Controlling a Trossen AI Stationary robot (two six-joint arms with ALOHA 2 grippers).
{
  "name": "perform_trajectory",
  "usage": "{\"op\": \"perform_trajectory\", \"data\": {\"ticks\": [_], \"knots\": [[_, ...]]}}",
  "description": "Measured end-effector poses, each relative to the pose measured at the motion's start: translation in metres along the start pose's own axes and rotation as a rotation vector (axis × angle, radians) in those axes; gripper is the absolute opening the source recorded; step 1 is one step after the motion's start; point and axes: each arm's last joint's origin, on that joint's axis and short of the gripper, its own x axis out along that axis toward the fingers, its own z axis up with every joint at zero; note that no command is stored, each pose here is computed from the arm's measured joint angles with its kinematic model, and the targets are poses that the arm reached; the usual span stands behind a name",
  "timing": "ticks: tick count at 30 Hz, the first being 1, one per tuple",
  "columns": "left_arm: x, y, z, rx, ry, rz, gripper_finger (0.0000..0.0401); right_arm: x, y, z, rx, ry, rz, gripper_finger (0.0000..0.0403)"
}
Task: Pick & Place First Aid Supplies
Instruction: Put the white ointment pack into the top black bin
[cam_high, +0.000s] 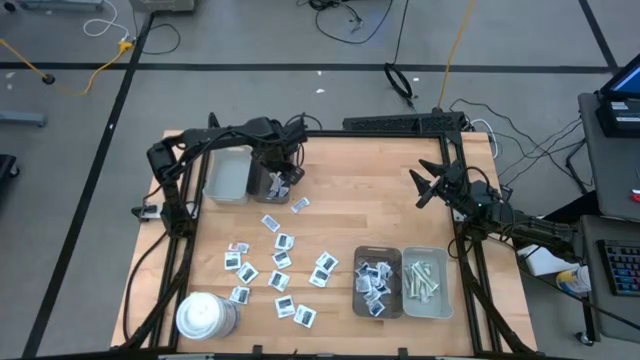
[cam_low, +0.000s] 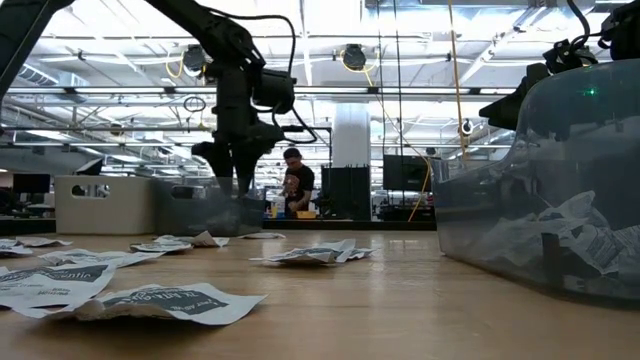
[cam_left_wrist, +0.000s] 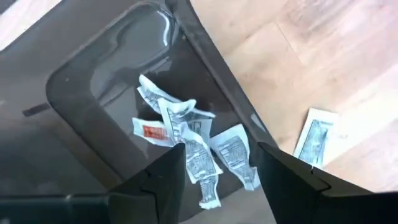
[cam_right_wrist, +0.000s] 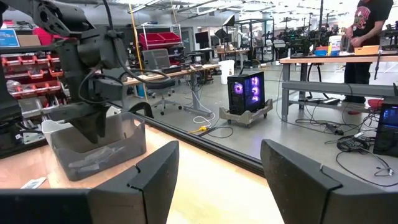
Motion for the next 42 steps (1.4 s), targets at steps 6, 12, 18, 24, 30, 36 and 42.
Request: {"op": "perform_trajectory", "data": {"ticks": [6, 12, 18, 24, 30, 36, 42], "knots": [[-0.006, -0.008, -0.008, 0.026, 0.029, 0.015, 0.0175, 0.0, 0.0, 0.0, 0.0, 0.0, 0.0, 0.0222], [-0.02, -0.024, -0.004, 0.099, -0.044, 0.033, 0.0164, 0.0, 0.0, 0.0, 0.0, 0.0, 0.0, 0.0221], [-0.028, -0.045, 0.005, 0.173, -0.067, -0.001, 0.0174, 0.0, 0.0, 0.0, 0.0, 0.0, 0.0, 0.0222], [-0.034, -0.068, -0.002, 0.212, -0.036, -0.051, 0.017, 0.0, 0.0, 0.0, 0.0, 0.0, 0.0, 0.022], [-0.038, -0.083, -0.012, 0.198, -0.027, -0.057, 0.0166, 0.0, 0.0, 0.0, 0.0, 0.0, 0.0, 0.0222], [-0.032, -0.091, -0.014, 0.228, -0.015, -0.052, 0.0166, 0.0, 0.0, 0.0, 0.0, 0.0, 0.0, 0.022], [-0.005, -0.1, -0.012, 0.264, 0.043, -0.013, 0.0166, 0.0, 0.0, 0.0, 0.0, 0.0, 0.0, 0.0221]]}}
